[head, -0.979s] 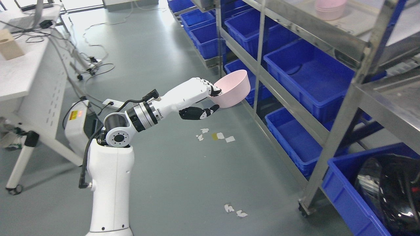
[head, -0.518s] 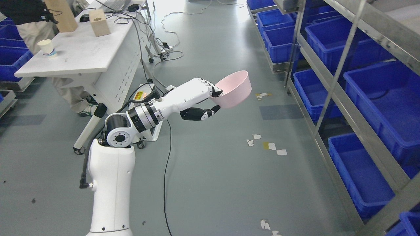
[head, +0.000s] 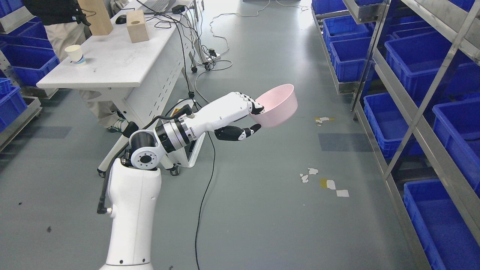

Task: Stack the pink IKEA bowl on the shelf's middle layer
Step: 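Hold the pink bowl raised in the left hand while driving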

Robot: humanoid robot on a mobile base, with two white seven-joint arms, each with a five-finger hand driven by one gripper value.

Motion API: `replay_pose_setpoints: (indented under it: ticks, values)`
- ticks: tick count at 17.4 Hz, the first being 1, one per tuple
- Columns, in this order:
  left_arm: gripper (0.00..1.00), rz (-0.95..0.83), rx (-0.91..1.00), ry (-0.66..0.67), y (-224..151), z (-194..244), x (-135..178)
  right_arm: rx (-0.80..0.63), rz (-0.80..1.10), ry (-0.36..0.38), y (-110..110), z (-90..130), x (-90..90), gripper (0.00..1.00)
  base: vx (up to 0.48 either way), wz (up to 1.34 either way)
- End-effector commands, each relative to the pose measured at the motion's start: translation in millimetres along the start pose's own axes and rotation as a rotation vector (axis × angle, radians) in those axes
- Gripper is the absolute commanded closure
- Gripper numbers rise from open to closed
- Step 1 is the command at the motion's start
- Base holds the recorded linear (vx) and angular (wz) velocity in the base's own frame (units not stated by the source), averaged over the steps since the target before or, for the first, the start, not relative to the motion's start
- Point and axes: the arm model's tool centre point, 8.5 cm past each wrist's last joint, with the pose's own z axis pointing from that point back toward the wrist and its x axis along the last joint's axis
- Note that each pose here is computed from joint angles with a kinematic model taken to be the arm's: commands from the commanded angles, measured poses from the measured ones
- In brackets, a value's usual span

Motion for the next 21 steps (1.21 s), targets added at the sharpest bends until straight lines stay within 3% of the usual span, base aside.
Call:
replay_pose_setpoints:
  ticks: [1, 21]
  values:
    - [0.99, -0.005, -0.019, -0.012, -2.8, -1.7, 1.3, -0.017, 0.002, 0.006, -10.3, 0.3, -9.0, 0.00, 0.194, -0.02]
    - [0.99, -0.011, -0.007, -0.016, 0.3, -1.3, 2.9, -0.017, 0.002, 0.006, -10.3, 0.3, -9.0, 0.00, 0.195, -0.09]
